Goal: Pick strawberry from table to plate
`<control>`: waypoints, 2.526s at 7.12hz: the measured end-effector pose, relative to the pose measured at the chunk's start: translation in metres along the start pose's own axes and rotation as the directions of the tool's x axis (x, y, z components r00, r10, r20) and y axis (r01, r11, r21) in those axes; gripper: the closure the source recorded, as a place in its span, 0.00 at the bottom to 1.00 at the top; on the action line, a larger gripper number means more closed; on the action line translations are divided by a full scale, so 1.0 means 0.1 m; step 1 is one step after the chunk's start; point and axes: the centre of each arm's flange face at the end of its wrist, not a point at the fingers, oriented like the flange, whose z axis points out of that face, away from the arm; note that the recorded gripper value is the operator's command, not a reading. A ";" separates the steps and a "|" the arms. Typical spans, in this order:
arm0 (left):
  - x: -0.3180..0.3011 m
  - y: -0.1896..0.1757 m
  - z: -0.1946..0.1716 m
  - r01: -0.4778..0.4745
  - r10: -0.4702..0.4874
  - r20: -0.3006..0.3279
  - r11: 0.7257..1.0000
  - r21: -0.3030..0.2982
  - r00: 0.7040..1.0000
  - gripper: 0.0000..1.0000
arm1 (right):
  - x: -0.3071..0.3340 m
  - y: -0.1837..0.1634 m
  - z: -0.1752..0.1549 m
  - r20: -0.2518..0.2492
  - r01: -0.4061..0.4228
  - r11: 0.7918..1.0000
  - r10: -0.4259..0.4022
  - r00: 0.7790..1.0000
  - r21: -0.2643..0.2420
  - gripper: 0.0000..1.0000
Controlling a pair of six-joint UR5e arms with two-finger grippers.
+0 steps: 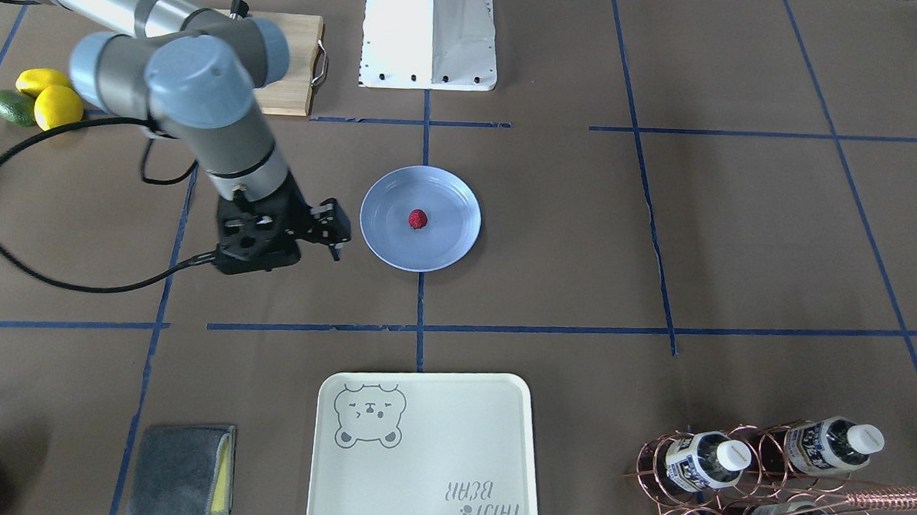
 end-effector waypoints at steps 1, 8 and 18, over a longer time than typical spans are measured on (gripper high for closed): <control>0.00 0.00 0.00 0.000 0.000 0.002 1.000 0.002 1.000 0.00 | 0.90 -0.15 -0.20 -0.020 0.074 0.997 -0.074 0.997 -0.013 0.00; 0.05 -0.02 -0.04 -0.011 0.011 -0.006 1.000 0.010 1.000 0.00 | 5.17 1.13 -1.00 -0.129 0.072 0.993 -0.083 0.988 -0.091 0.00; 0.10 -0.09 -0.10 -0.026 0.026 -0.005 0.999 0.025 1.000 0.00 | 5.47 1.50 -1.15 -0.136 0.000 0.998 -0.009 0.991 -0.062 0.00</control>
